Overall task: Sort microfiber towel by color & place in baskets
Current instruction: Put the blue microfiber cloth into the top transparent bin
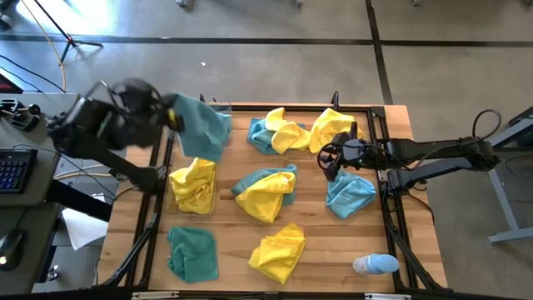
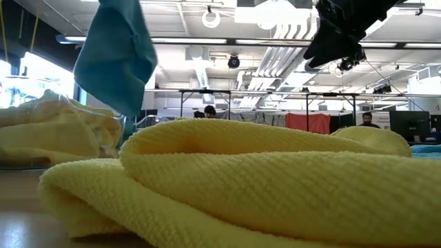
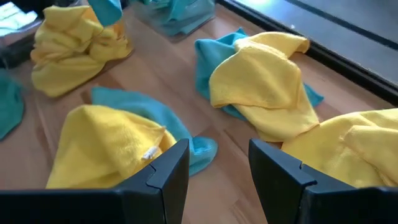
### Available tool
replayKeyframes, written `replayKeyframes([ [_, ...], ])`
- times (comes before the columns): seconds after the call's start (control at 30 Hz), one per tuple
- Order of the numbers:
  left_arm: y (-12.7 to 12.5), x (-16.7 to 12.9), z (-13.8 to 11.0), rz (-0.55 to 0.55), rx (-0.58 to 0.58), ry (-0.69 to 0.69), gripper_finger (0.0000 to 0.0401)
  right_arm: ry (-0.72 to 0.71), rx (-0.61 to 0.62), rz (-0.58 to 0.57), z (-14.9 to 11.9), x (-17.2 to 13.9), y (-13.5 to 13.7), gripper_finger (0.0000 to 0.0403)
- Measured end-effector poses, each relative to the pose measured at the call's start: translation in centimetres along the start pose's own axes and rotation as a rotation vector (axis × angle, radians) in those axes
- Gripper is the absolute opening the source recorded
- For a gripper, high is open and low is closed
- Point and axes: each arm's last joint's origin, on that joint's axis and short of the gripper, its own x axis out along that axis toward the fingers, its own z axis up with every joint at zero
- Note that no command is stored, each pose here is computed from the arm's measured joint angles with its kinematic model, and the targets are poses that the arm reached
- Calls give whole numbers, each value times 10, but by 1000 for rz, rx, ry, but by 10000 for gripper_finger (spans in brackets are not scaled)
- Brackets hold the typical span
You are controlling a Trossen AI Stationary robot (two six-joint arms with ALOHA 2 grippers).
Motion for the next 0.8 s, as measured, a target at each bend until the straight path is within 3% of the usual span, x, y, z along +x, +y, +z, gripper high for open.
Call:
replayKeyframes([
  [0.13, 25, 7, 15, 93, 2, -29, 0, -20, 32, -28, 1, 0, -1, 161],
  [0.27, 35, 15, 27, 144, 57, -40, 0, -58, 43, -69, 2, 0, -2, 161],
  [0.43, 30, 38, 39, 145, 152, -7, 0, -94, 91, -113, 4, 0, -3, 161],
  [0.6, 23, 79, 41, 120, 247, 100, 0, -100, 102, -115, 4, 0, -3, 161],
  [0.8, 24, 120, 40, 113, 284, 209, 0, -103, 144, -112, 4, 0, -3, 161],
])
